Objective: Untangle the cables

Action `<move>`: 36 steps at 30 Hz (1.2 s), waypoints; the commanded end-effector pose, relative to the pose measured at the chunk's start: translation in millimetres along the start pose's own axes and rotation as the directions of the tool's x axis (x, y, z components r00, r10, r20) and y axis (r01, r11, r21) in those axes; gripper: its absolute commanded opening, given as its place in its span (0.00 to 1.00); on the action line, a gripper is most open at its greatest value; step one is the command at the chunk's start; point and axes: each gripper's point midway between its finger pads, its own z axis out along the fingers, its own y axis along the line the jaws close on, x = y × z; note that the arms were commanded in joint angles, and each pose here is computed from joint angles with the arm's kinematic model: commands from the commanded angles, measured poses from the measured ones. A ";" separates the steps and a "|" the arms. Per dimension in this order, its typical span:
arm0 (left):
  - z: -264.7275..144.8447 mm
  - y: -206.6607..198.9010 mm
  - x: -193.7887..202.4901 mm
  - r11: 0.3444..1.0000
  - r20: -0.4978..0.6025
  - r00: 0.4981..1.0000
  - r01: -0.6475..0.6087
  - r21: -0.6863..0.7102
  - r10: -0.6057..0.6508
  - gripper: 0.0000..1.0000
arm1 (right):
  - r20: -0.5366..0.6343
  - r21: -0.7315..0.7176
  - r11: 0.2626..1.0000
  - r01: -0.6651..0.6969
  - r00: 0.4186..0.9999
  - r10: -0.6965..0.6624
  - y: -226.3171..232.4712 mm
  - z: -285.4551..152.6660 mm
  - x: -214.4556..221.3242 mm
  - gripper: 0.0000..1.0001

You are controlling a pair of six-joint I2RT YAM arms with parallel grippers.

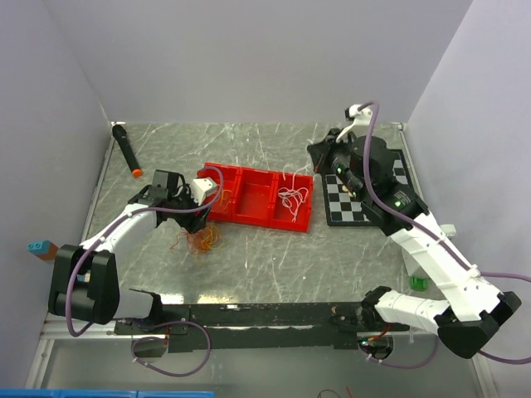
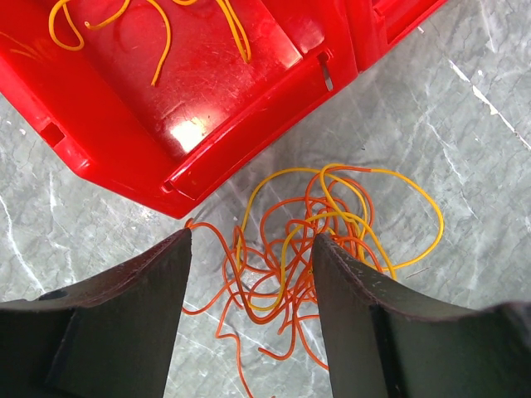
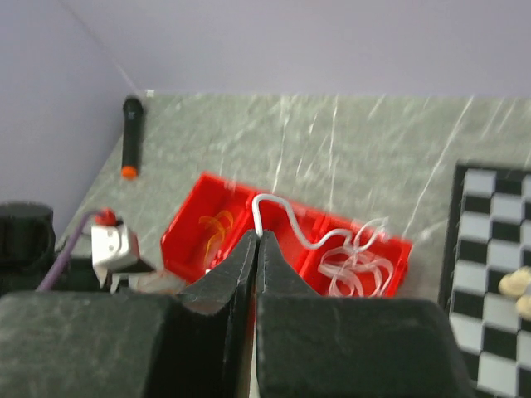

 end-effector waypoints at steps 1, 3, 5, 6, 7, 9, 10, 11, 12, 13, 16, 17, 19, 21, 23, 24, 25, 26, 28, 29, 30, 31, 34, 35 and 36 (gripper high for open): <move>-2.9 5.3 -19.8 1.000 0.055 0.998 -0.008 -0.009 0.009 0.64 | -0.150 -0.010 0.995 -0.095 0.984 0.092 -0.5 -5.1 51.3 0.00; -2.9 5.3 -21.7 1.000 0.057 0.998 -0.007 -0.005 0.007 0.64 | -0.190 0.011 0.994 -0.112 0.975 0.112 -4.6 -0.7 69.3 0.00; -3.4 5.2 -21.9 1.000 0.056 0.998 -0.008 -0.007 0.008 0.64 | -0.235 0.024 0.991 -0.128 0.963 0.130 -6.1 6.0 86.7 0.00; -3.4 5.1 -21.9 1.000 0.056 0.998 -0.006 -0.007 0.007 0.63 | -0.256 0.030 0.991 -0.132 0.957 0.136 -6.9 9.9 94.5 0.00; -4.0 5.4 -21.7 1.000 0.057 0.998 -0.007 -0.008 0.008 0.64 | -0.273 0.028 0.990 -0.138 0.952 0.140 -5.8 14.3 100.7 0.00; -4.6 5.8 -21.8 1.000 0.059 0.998 -0.009 -0.016 0.010 0.63 | -0.297 0.018 0.988 -0.154 0.943 0.152 -3.0 23.4 108.8 0.00; -4.2 5.5 -20.9 1.000 0.058 0.998 -0.008 -0.015 0.009 0.64 | -0.306 -0.011 0.986 -0.166 0.939 0.155 3.3 26.8 109.1 0.00; -3.8 5.2 -19.9 1.000 0.057 0.998 -0.008 -0.014 0.008 0.63 | -0.322 -0.059 0.983 -0.175 0.935 0.147 12.7 26.7 110.2 0.00; -3.3 5.2 -18.9 1.000 0.053 0.999 -0.008 -0.014 0.009 0.63 | -0.328 -0.134 0.973 -0.189 0.935 0.137 27.0 28.1 106.2 0.00; -3.4 5.3 -18.7 1.000 0.054 0.999 -0.007 -0.016 0.008 0.63 | -0.332 -0.181 0.963 -0.201 0.934 0.133 36.9 28.1 104.1 0.00; -2.9 6.6 -19.4 1.000 0.055 0.998 -0.008 -0.020 0.009 0.63 | -0.364 -0.195 0.953 -0.233 0.919 0.150 44.0 31.4 108.6 0.00; -2.8 6.1 -19.7 1.000 0.056 0.998 -0.008 -0.018 0.009 0.63 | -0.373 -0.202 0.950 -0.238 0.916 0.150 45.2 32.1 112.1 0.00; -2.9 6.6 -20.6 1.000 0.058 0.998 -0.009 -0.018 0.010 0.63 | -0.398 -0.210 0.943 -0.257 0.904 0.158 47.2 32.6 121.3 0.00; -2.4 6.4 -19.7 1.000 0.055 0.998 -0.009 -0.017 0.010 0.63 | -0.437 -0.224 0.933 -0.283 0.884 0.164 50.9 32.8 134.1 0.00; -1.7 6.4 -18.3 1.000 0.052 0.999 -0.011 -0.017 0.012 0.62 | -0.474 -0.252 0.918 -0.306 0.866 0.159 56.4 32.4 145.6 0.00; -1.7 6.9 -18.5 1.000 0.052 0.999 -0.011 -0.019 0.012 0.62 | -0.482 -0.241 0.921 -0.307 0.861 0.161 55.5 33.3 149.8 0.00; -1.0 6.6 -17.5 1.000 0.049 0.999 -0.010 -0.017 0.010 0.62 | -0.480 -0.216 0.930 -0.298 0.862 0.164 51.2 35.6 152.3 0.00; -1.7 7.3 -18.3 1.000 0.051 0.999 -0.010 -0.019 0.011 0.62 | -0.476 -0.190 0.937 -0.292 0.862 0.172 46.2 37.6 153.6 0.00; -1.7 7.1 -19.1 1.000 0.052 0.999 -0.011 -0.019 0.012 0.62 | -0.452 -0.115 0.958 -0.263 0.873 0.185 28.3 43.8 153.4 0.00; -1.9 7.6 -18.9 1.000 0.052 0.999 -0.010 -0.020 0.011 0.62 | -0.438 -0.078 0.966 -0.245 0.879 0.188 18.7 47.0 152.2 0.00; -2.6 7.2 -19.3 1.000 0.054 0.998 -0.012 -0.022 0.014 0.62 | -0.421 -0.027 0.975 -0.222 0.887 0.190 7.3 50.8 150.9 0.00; -2.7 7.2 -19.3 1.000 0.055 0.998 -0.013 -0.023 0.014 0.62 | -0.401 0.005 0.980 -0.200 0.897 0.185 -0.6 54.5 146.4 0.00; -2.4 7.2 -19.3 1.000 0.057 0.998 -0.010 -0.023 0.012 0.62 | -0.360 0.097 0.987 -0.126 0.920 0.152 -26.5 67.1 144.1 0.00; -2.3 7.0 -18.3 1.000 0.054 0.999 -0.008 -0.021 0.009 0.62 | -0.354 0.130 0.986 -0.108 0.923 0.148 -35.6 72.3 145.3 0.00; -2.7 6.9 -20.2 1.000 0.057 0.998 -0.010 -0.020 0.011 0.62 | -0.351 0.157 0.983 -0.093 0.925 0.144 -42.4 77.3 147.1 0.00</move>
